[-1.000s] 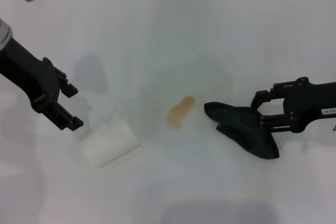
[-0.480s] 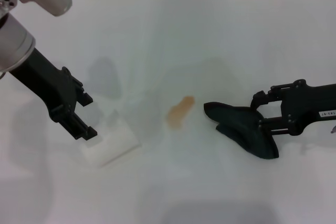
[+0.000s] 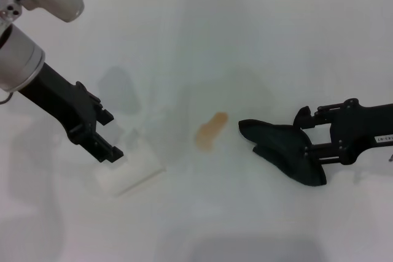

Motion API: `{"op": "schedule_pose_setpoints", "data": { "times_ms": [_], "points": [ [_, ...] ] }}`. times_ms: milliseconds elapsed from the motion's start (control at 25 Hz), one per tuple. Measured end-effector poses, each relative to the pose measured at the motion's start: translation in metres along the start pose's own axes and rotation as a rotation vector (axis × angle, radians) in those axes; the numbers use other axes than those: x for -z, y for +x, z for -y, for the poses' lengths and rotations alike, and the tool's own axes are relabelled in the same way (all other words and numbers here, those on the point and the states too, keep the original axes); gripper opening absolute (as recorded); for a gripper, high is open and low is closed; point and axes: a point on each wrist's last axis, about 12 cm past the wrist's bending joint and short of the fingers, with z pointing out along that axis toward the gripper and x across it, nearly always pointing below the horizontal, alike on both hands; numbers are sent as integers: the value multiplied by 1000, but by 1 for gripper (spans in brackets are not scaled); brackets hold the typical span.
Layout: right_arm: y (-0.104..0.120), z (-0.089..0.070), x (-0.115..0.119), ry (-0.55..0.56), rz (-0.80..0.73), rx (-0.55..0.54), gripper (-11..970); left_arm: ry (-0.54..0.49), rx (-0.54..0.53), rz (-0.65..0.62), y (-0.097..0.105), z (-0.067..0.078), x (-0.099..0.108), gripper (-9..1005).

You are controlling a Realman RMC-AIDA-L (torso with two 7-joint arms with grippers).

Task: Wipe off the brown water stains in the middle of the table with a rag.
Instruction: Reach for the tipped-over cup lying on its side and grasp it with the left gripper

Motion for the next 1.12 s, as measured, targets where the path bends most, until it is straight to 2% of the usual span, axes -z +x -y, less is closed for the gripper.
{"op": "schedule_pose_setpoints", "data": {
  "times_ms": [480, 800, 1120],
  "points": [
    [0, -2, 3, -12, -2, 5, 631, 14, 52, 62, 4, 3, -4, 884],
    [0, -3, 2, -17, -1, 5, 630, -5, 87, 72, 20, 6, -1, 884],
    [-1, -4, 1, -23, -2, 8, 628, 2, 99, 77, 25, 7, -5, 884]
  ]
}}
